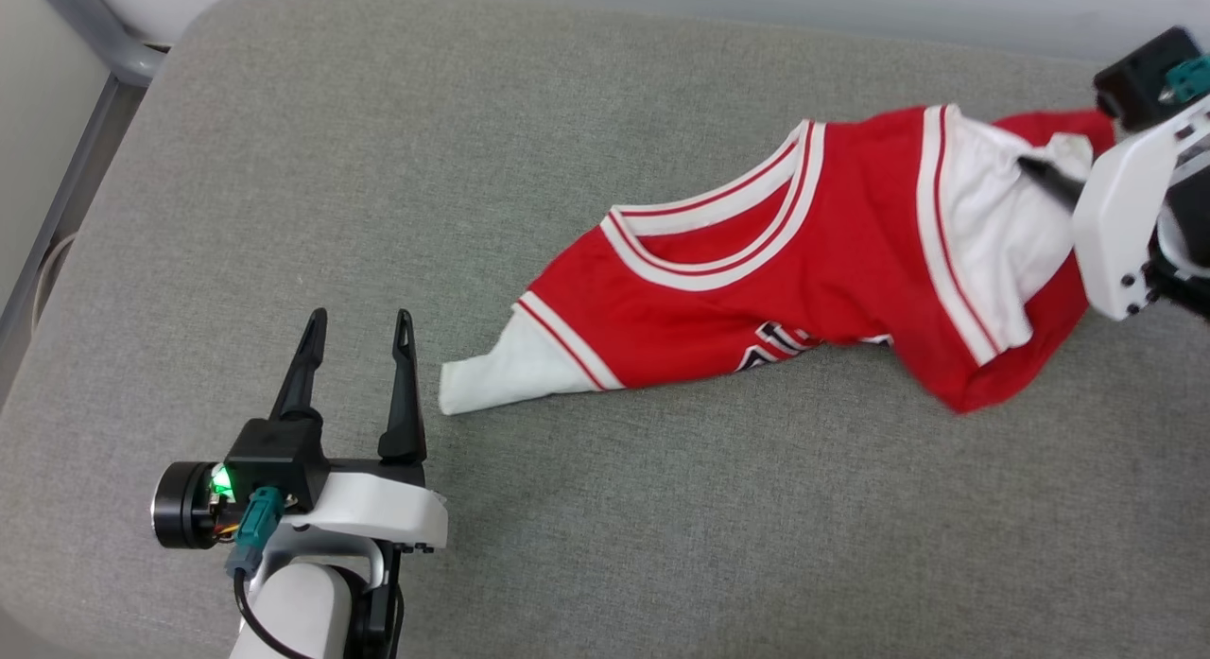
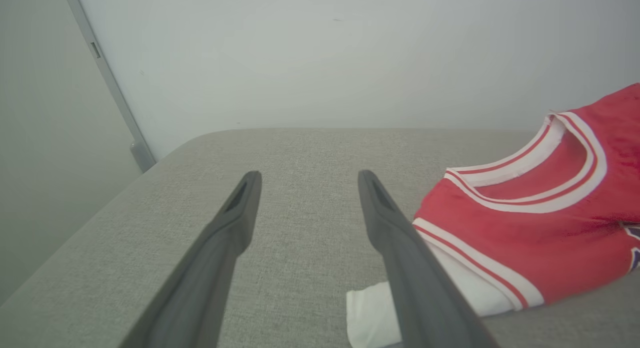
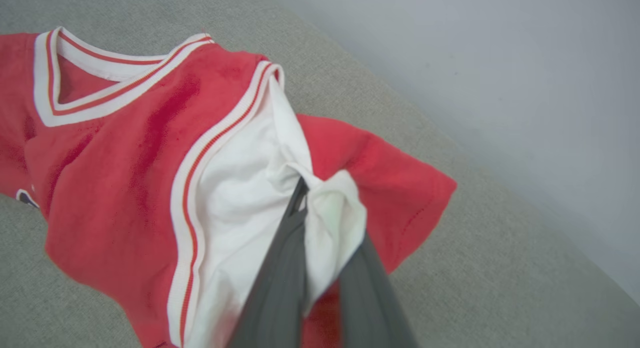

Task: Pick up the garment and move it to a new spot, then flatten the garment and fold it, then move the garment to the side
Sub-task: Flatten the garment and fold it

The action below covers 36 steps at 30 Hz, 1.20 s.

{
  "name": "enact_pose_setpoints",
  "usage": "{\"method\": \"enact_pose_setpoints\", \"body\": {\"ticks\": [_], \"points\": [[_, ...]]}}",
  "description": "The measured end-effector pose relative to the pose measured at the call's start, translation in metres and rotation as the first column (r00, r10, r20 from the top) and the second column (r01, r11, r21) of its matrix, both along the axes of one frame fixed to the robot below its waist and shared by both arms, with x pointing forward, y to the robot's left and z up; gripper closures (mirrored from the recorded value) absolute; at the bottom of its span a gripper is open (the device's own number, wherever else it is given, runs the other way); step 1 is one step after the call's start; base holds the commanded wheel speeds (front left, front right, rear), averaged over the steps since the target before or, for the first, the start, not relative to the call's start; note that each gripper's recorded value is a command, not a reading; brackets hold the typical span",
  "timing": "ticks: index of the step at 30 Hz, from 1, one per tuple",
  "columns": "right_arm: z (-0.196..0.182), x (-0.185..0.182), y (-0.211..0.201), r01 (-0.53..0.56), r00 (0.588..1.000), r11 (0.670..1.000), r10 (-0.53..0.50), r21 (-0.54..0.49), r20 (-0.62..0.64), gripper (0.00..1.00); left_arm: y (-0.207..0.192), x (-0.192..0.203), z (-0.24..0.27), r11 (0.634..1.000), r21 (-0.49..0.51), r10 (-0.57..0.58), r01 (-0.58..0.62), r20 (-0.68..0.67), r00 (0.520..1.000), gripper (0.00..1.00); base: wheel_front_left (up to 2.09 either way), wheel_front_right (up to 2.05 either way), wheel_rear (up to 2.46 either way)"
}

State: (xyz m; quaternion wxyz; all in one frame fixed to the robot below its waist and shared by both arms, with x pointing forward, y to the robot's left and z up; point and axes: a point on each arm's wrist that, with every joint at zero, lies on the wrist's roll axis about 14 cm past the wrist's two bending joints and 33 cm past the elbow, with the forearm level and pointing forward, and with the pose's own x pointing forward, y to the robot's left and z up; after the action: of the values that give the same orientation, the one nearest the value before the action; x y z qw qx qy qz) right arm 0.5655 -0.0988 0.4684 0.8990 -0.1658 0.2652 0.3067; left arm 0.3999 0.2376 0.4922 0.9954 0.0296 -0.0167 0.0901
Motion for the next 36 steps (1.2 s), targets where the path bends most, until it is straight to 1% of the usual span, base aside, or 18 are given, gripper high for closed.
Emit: {"method": "enact_pose_setpoints", "body": {"ticks": [3, 6, 9, 11, 15, 19, 25, 29, 33, 36], "points": [[0.027, 0.013, -0.004, 0.006, 0.995, 1.000, -0.007, 0.015, 0.100, 1.00, 0.003, -0.003, 0.003, 1.000, -0.003, 0.011, -0.011, 0.008, 1.000, 0.00, 0.00, 0.00, 0.00], [0.043, 0.013, -0.005, -0.004, 0.986, 1.000, 0.000, 0.027, 0.167, 1.00, 0.005, -0.009, 0.002, 1.000, -0.007, 0.021, -0.021, 0.004, 1.000, 0.00, 0.00, 0.00, 0.00], [0.045, 0.002, -0.013, -0.023, 0.979, 1.000, 0.022, 0.002, 0.203, 1.00, 0.006, -0.014, 0.003, 1.000, -0.011, 0.024, -0.024, 0.007, 1.000, 0.00, 0.00, 0.00, 0.00], [0.038, -0.012, -0.022, -0.036, 0.977, 0.999, 0.040, -0.025, 0.210, 1.00, 0.002, -0.018, 0.004, 1.000, -0.011, 0.017, -0.017, 0.013, 1.000, 0.00, 0.00, 0.00, 0.00], [0.014, -0.052, -0.029, -0.058, 0.983, 0.998, 0.058, -0.004, 0.173, 1.00, -0.002, -0.025, 0.005, 1.000, -0.020, 0.009, -0.009, 0.015, 1.000, 0.00, 0.00, 0.00, 0.00], [-0.013, -0.097, -0.049, -0.025, 0.994, 0.999, 0.022, 0.029, 0.111, 1.00, -0.012, -0.029, 0.006, 0.999, -0.024, -0.023, 0.024, 0.020, 1.000, 0.00, 0.00, 0.00, 0.00], [-0.051, -0.159, -0.076, 0.066, 0.998, 0.994, -0.067, 0.083, 0.014, 1.00, -0.025, -0.028, 0.012, 0.997, -0.027, -0.067, 0.068, 0.042, 0.997, 0.00, 0.00, 0.00, 0.00], [-0.071, -0.188, -0.090, 0.139, 0.990, 0.985, -0.137, 0.105, -0.030, 1.00, -0.030, -0.030, 0.013, 0.996, -0.027, -0.085, 0.086, 0.045, 0.995, 0.00, 0.00, 0.00, 0.00], [-0.096, -0.221, -0.099, 0.212, 0.974, 0.970, -0.200, 0.118, -0.110, 1.00, -0.030, -0.032, 0.015, 0.996, -0.022, -0.089, 0.090, 0.048, 0.995, 0.00, 0.00, 0.00, 0.00], [-0.103, -0.232, -0.099, 0.253, 0.963, 0.956, -0.234, 0.148, -0.131, 1.00, -0.028, -0.035, 0.012, 0.996, -0.024, -0.083, 0.084, 0.039, 0.996, 0.00, 0.00, 0.00, 0.00]]}}
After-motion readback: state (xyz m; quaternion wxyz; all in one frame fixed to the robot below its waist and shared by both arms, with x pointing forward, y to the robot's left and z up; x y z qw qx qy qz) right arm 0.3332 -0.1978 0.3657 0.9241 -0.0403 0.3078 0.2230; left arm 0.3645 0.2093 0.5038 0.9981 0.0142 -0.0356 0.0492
